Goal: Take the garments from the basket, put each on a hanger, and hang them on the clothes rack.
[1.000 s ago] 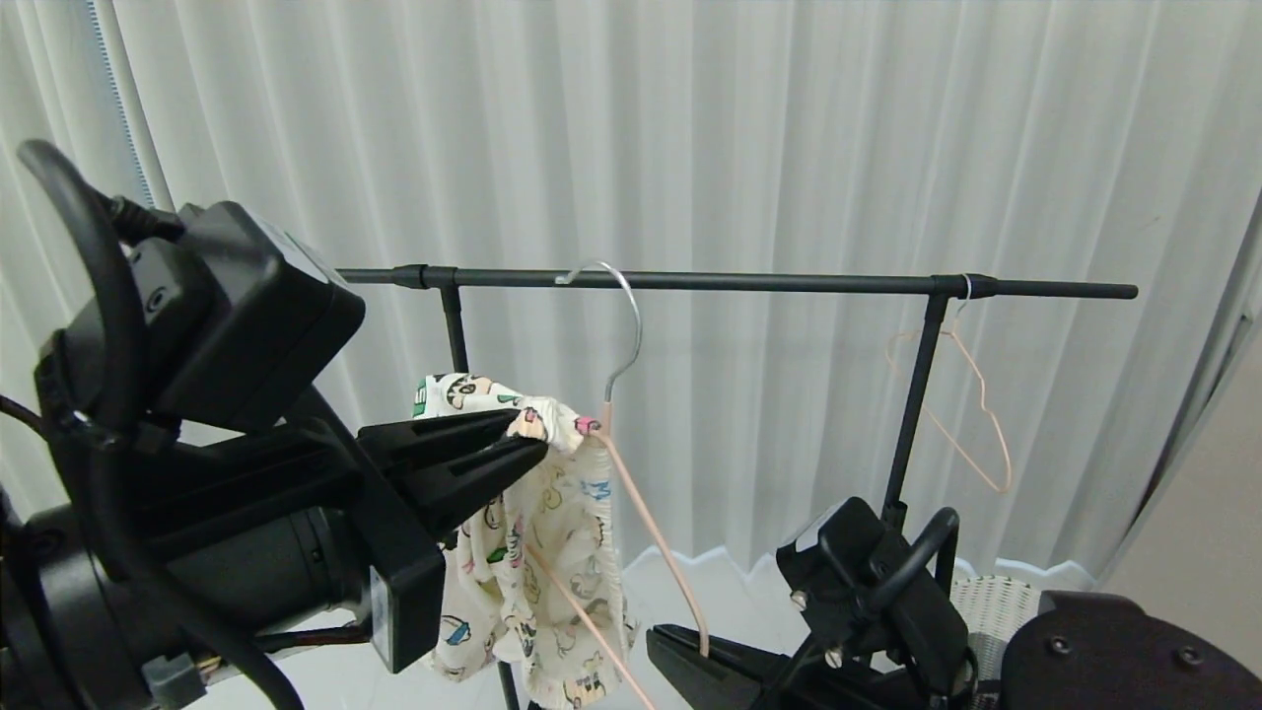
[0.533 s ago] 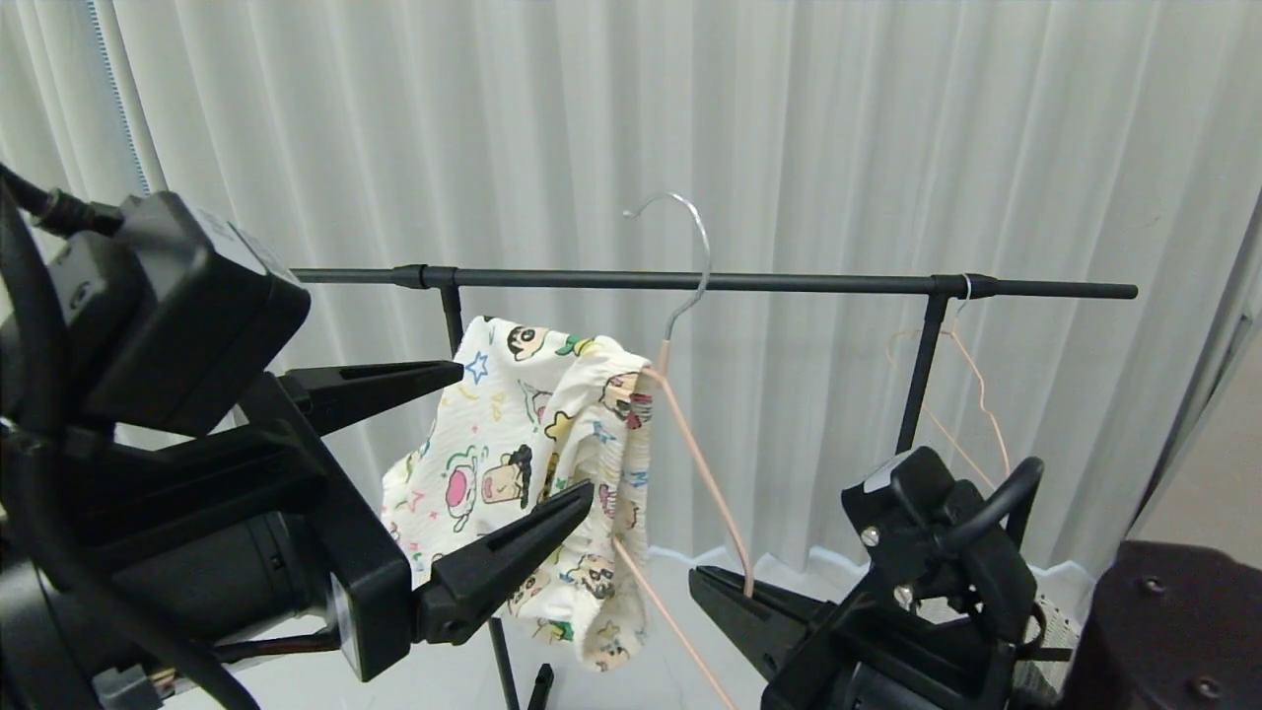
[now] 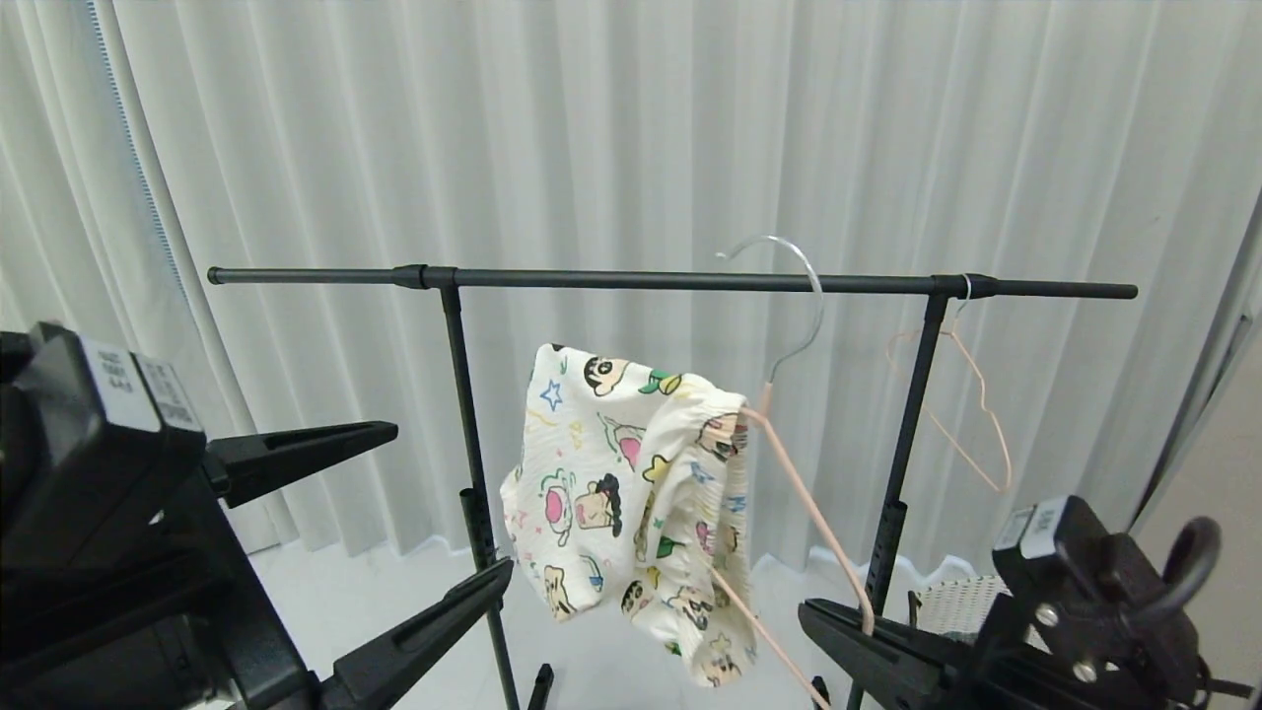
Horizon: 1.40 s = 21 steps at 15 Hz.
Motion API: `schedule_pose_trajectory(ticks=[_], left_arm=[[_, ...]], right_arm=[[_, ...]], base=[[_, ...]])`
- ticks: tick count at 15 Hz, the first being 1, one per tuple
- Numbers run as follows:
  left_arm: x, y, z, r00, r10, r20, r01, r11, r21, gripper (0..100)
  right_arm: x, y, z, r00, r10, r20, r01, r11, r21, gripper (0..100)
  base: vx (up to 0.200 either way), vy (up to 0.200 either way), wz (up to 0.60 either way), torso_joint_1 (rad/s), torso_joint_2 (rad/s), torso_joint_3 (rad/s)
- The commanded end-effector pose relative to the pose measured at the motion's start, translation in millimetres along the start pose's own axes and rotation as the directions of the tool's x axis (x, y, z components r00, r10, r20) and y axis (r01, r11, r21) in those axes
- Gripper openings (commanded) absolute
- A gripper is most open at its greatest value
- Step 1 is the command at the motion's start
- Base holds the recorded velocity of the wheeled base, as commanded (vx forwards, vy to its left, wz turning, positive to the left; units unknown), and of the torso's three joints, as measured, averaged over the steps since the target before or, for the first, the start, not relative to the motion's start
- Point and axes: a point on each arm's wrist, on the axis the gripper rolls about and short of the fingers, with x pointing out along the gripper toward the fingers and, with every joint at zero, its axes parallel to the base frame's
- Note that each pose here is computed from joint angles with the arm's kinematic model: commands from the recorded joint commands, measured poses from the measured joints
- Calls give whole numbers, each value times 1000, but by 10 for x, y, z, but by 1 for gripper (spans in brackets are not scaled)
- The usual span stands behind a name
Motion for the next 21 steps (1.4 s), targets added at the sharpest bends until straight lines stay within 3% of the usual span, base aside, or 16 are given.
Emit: schedule_pose_trajectory(ticks=[1,4,6,10,13,18,21], left_arm=[[-19,-5,-74,999,-46,-3,46,998,33,100],[52,-70,-210,988,-145,-46,150,981,127,100],[106,-111,-278,974,-216,-68,224,957,183,100],[179,-163,-324,938,-339,-71,346,922,171,100],[168,-225,-443,889,-450,-79,457,877,147,100],[166,-295,-578,854,-507,-115,519,845,130,100],[140,-406,-641,815,-563,-136,578,804,139,100]], right_arm=[[-215,-44,-40,999,50,5,-50,999,-11,0],[-291,-35,-188,993,100,-55,-102,994,-41,0],[-353,-43,-333,986,120,-112,-128,990,-62,0],[-456,68,-469,964,205,-170,-223,971,-89,0],[-487,87,-574,950,223,-220,-254,959,-128,0],[-520,229,-667,917,292,-273,-342,926,-160,0],[-497,290,-693,907,305,-290,-364,915,-175,0]], base=[[0,0,0,0,0,0],[0,0,0,0,0,0],[0,0,0,0,0,0],[0,0,0,0,0,0],[0,0,0,0,0,0],[0,0,0,0,0,0],[0,0,0,0,0,0]])
